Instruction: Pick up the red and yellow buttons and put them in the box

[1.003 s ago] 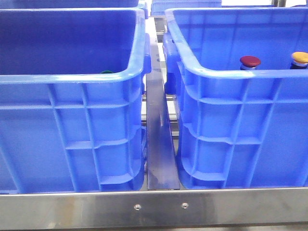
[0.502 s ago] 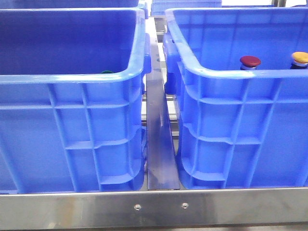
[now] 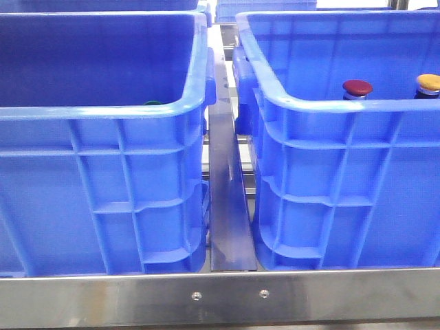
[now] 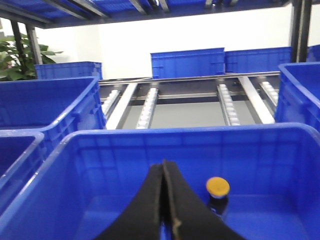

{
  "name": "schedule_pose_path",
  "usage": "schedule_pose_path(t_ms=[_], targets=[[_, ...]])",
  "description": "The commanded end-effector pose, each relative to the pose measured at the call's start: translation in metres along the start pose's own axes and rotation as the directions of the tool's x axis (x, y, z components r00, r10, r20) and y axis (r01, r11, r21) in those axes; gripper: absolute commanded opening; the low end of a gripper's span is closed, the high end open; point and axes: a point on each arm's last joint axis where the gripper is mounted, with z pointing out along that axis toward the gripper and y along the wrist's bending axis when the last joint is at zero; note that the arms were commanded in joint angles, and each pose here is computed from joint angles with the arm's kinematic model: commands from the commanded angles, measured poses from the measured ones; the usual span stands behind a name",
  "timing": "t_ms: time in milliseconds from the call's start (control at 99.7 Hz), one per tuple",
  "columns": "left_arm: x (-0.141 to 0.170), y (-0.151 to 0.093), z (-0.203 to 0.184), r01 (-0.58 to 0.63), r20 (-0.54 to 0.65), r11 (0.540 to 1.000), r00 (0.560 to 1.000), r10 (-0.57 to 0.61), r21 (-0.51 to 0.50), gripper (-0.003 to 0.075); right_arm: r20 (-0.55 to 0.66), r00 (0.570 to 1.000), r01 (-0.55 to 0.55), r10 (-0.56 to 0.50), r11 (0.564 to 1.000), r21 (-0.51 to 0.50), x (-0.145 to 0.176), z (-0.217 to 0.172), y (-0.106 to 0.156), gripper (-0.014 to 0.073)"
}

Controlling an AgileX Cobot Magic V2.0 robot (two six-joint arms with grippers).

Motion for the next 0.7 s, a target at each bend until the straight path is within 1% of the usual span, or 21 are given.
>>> schedule_pose_path(t_ms=[0, 20, 30, 80, 90, 100, 150, 161, 171, 181, 221, 351, 512, 692], targets=[[0.01, -0.001, -0.001, 0.018, 0.057, 1.0, 0.998, -0.018, -0.004, -0.0019, 0.061, 0.998, -0.007, 0.004, 0.998, 0.058, -0.012, -0.004, -0.004, -0.0069], [0.01, -0.001, -0.001, 0.018, 0.057, 1.0, 0.998, -0.018, -0.004, -0.0019, 0.063, 0.998, 0.014, -0.018, 0.998, 0.063, -0.012, -0.005, -0.004, -0.0069], [0.01, -0.001, -0.001, 0.018, 0.057, 1.0, 0.998, -0.018, -0.004, -0.0019, 0.065, 0.998, -0.006, 0.002, 0.998, 0.063, -0.012, -0.006, -0.004, -0.0069], [0.01, -0.001, -0.001, 0.018, 0.057, 1.0, 0.998, -0.018, -0.004, -0.0019, 0.074, 0.997, -0.006, 0.001, 0.997, 0.072, -0.013, -0.008, -0.005, -0.0069], [0.01, -0.001, -0.001, 0.018, 0.057, 1.0, 0.998, -0.018, -0.004, -0.0019, 0.074, 0.997, 0.011, -0.017, 0.997, 0.075, -0.013, -0.009, -0.005, -0.0069], [0.01, -0.001, -0.001, 0.018, 0.057, 1.0, 0.998, -0.018, -0.004, -0.0019, 0.077, 0.997, -0.007, 0.001, 0.997, 0.075, -0.013, -0.01, -0.005, -0.0069], [0.01, -0.001, -0.001, 0.018, 0.057, 1.0, 0.998, -0.018, -0.004, -0.0019, 0.084, 0.996, -0.009, 0.003, 0.997, 0.083, -0.012, -0.012, -0.006, -0.0069], [0.01, -0.001, -0.001, 0.018, 0.057, 1.0, 0.998, -0.018, -0.004, -0.0019, 0.086, 0.996, 0.003, -0.011, 0.996, 0.084, -0.012, -0.013, -0.006, -0.0069], [0.01, -0.001, -0.001, 0.018, 0.057, 1.0, 0.998, -0.018, -0.004, -0.0019, 0.087, 0.996, -0.012, 0.004, 0.996, 0.084, -0.012, -0.013, -0.006, -0.0069], [0.01, -0.001, -0.001, 0.018, 0.057, 1.0, 0.998, -0.018, -0.004, -0.0019, 0.089, 0.996, -0.001, -0.006, 0.996, 0.086, -0.012, -0.014, -0.006, -0.0069], [0.01, -0.001, -0.001, 0.018, 0.057, 1.0, 0.998, -0.018, -0.004, -0.0019, 0.097, 0.995, -0.019, 0.011, 0.996, 0.086, -0.009, -0.016, -0.006, -0.0069], [0.01, -0.001, -0.001, 0.018, 0.057, 1.0, 0.998, -0.018, -0.004, -0.0019, 0.135, 0.991, -0.024, 0.017, 0.999, 0.048, 0.001, -0.026, -0.005, -0.0069], [0.01, -0.001, -0.001, 0.018, 0.057, 1.0, 0.998, -0.018, -0.004, -0.0019, 0.165, 0.986, -0.017, 0.018, 1.0, -0.007, 0.023, -0.039, -0.004, -0.0069], [0.01, -0.001, -0.001, 0.018, 0.057, 1.0, 0.998, -0.018, -0.004, -0.0019, 0.187, 0.982, -0.004, 0.007, 1.0, -0.016, 0.051, -0.05, -0.006, -0.0069]])
